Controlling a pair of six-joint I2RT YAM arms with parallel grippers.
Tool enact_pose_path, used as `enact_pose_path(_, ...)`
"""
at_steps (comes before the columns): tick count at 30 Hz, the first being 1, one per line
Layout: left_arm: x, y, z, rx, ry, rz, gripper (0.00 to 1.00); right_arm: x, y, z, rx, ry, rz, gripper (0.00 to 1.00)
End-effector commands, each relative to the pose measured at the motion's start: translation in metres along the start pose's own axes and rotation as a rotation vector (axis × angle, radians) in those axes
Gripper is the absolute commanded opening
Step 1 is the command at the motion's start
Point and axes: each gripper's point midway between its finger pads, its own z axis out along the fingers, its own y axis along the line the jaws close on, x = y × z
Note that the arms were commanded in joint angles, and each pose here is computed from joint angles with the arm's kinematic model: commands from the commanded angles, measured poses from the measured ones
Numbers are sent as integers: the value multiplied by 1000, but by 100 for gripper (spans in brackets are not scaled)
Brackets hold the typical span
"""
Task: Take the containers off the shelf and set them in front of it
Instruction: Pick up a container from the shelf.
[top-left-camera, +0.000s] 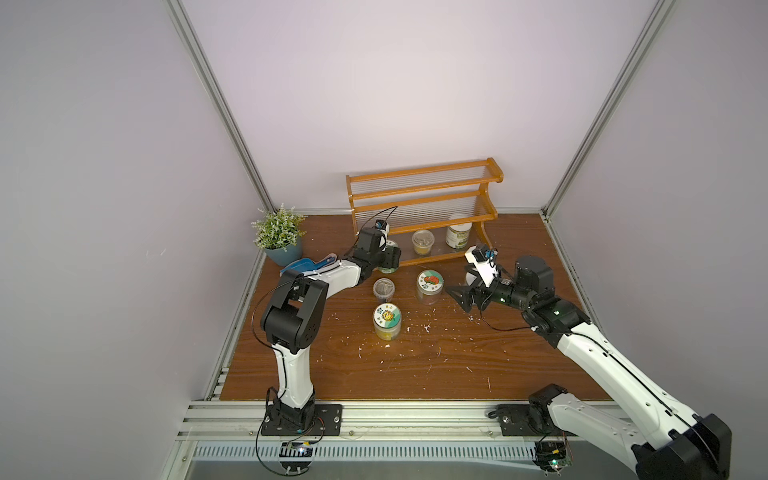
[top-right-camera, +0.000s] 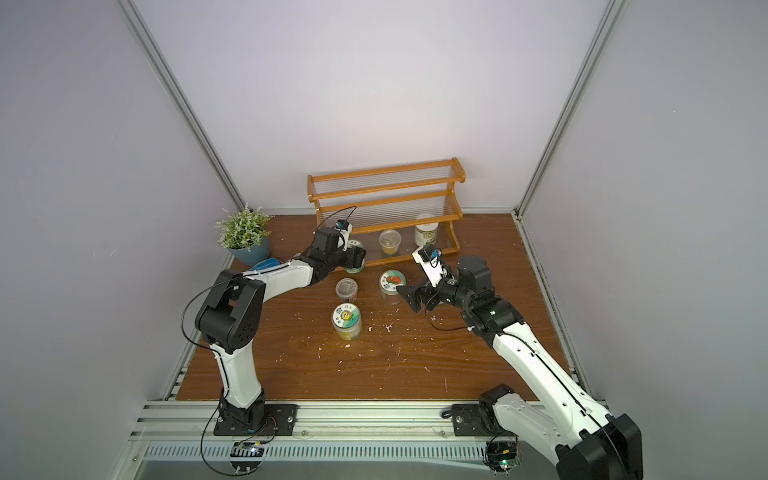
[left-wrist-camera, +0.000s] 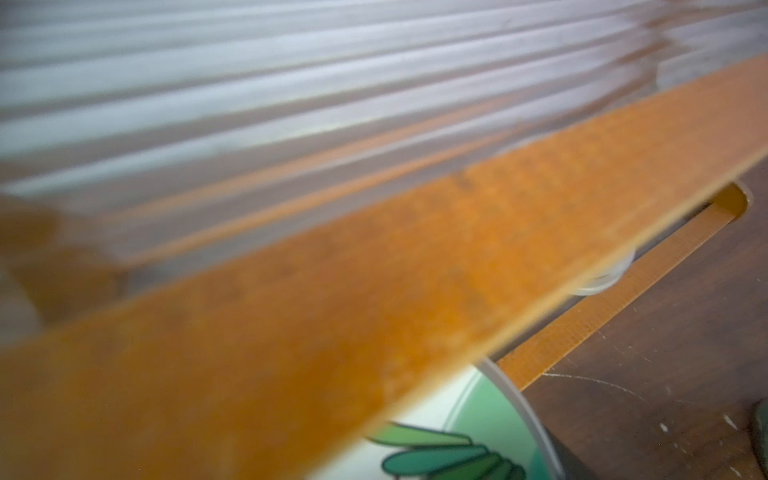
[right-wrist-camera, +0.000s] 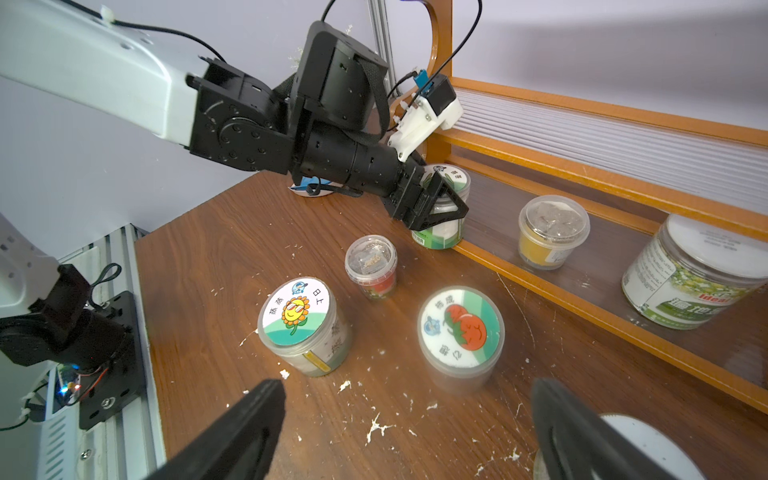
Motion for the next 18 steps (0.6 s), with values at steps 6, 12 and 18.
enact_pose_path(6,-27,-20,-35,15,-74,19,82,-14,4,-5,-18,-55,-14,99)
enact_pose_path(12,-30,-36,-53,44,-85,20,82,-16,6,-6,-26,-61,-14,99)
enact_pose_path(18,-23,-53,-80,86,-82,16,82,-17,8,-7,-35,-61,-12,99)
